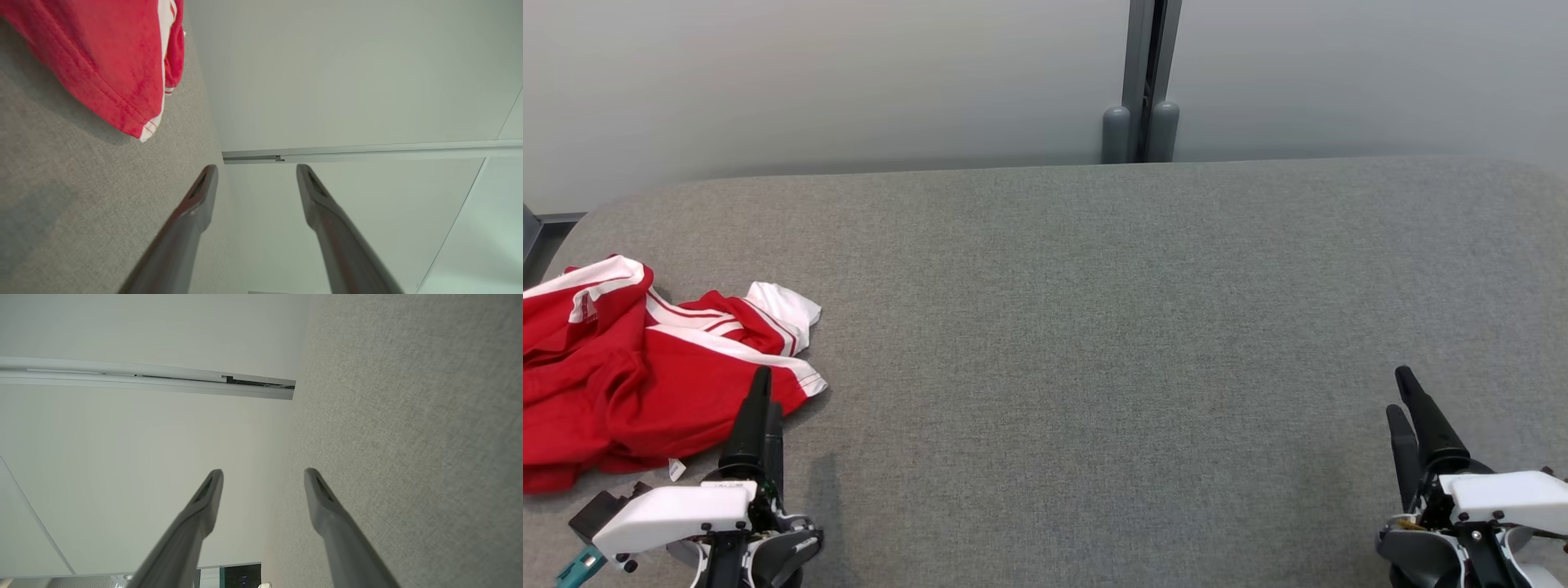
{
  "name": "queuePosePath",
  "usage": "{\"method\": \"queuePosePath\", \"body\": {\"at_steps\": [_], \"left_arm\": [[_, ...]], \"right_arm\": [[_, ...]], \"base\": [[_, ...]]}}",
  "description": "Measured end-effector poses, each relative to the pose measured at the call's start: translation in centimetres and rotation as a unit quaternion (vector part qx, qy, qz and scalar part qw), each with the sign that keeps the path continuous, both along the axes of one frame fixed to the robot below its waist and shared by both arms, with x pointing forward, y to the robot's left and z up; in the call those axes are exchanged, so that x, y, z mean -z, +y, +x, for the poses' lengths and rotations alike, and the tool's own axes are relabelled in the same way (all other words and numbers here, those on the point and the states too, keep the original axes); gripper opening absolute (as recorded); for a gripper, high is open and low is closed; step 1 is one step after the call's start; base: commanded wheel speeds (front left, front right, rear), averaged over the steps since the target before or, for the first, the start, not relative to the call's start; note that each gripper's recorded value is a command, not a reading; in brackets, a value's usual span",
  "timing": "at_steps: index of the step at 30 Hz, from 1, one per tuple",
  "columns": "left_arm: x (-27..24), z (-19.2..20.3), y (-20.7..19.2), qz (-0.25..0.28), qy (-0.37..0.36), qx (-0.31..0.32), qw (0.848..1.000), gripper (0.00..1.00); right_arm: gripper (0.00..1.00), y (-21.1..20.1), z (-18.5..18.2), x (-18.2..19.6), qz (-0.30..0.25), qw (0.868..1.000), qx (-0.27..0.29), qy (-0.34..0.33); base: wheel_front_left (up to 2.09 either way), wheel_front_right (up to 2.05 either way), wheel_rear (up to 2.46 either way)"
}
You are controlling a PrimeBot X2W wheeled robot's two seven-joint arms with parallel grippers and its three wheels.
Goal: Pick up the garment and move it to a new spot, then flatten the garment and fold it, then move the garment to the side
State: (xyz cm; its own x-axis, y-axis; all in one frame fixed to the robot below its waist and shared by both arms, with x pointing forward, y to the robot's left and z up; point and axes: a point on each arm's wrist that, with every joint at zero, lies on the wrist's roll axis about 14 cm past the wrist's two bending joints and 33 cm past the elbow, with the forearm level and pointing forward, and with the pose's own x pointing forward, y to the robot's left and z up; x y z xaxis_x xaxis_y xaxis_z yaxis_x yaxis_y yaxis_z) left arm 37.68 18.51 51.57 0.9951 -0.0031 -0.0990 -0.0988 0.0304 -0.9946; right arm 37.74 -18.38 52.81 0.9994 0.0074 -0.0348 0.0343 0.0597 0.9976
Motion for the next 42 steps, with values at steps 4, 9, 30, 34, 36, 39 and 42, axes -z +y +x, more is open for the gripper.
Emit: {"method": "queuePosePath", "body": {"at_steps": [4, 9, 30, 34, 36, 39, 42], "left_arm": [[0.2, -0.1, -0.2, 0.024, 0.002, 0.002, 1.000, 1.00], [0.4, -0.2, -0.3, 0.074, 0.004, 0.003, 0.997, 1.00], [1.5, -1.5, -1.2, 0.290, 0.018, 0.027, 0.956, 1.00], [1.8, -1.8, -1.1, 0.321, 0.022, 0.027, 0.946, 1.00], [1.6, -1.8, -1.1, 0.336, 0.019, 0.026, 0.941, 1.00], [1.4, -1.9, -1.1, 0.361, 0.015, 0.026, 0.932, 1.00], [1.4, -1.9, -1.0, 0.383, 0.014, 0.025, 0.923, 1.00]], "right_arm": [[1.00, 0.2, -0.2, -0.2, -0.032, 0.999, -0.003, -0.010], [1.00, 0.7, -0.2, -1.1, -0.082, 0.996, -0.008, -0.033], [1.00, 2.2, -1.2, -2.0, -0.320, 0.943, -0.033, -0.090], [1.00, 2.3, -1.4, -2.2, -0.350, 0.931, -0.032, -0.097], [1.00, 2.3, -1.4, -2.4, -0.365, 0.925, -0.031, -0.102], [1.00, 2.5, -1.4, -2.7, -0.385, 0.916, -0.030, -0.109], [1.00, 2.5, -1.5, -2.6, -0.406, 0.906, -0.030, -0.112]], "base": [[0.00, 0.00, 0.00], [0.00, 0.00, 0.00], [0.00, 0.00, 0.00], [0.00, 0.00, 0.00], [0.00, 0.00, 0.00], [0.00, 0.00, 0.00], [0.00, 0.00, 0.00]]}}
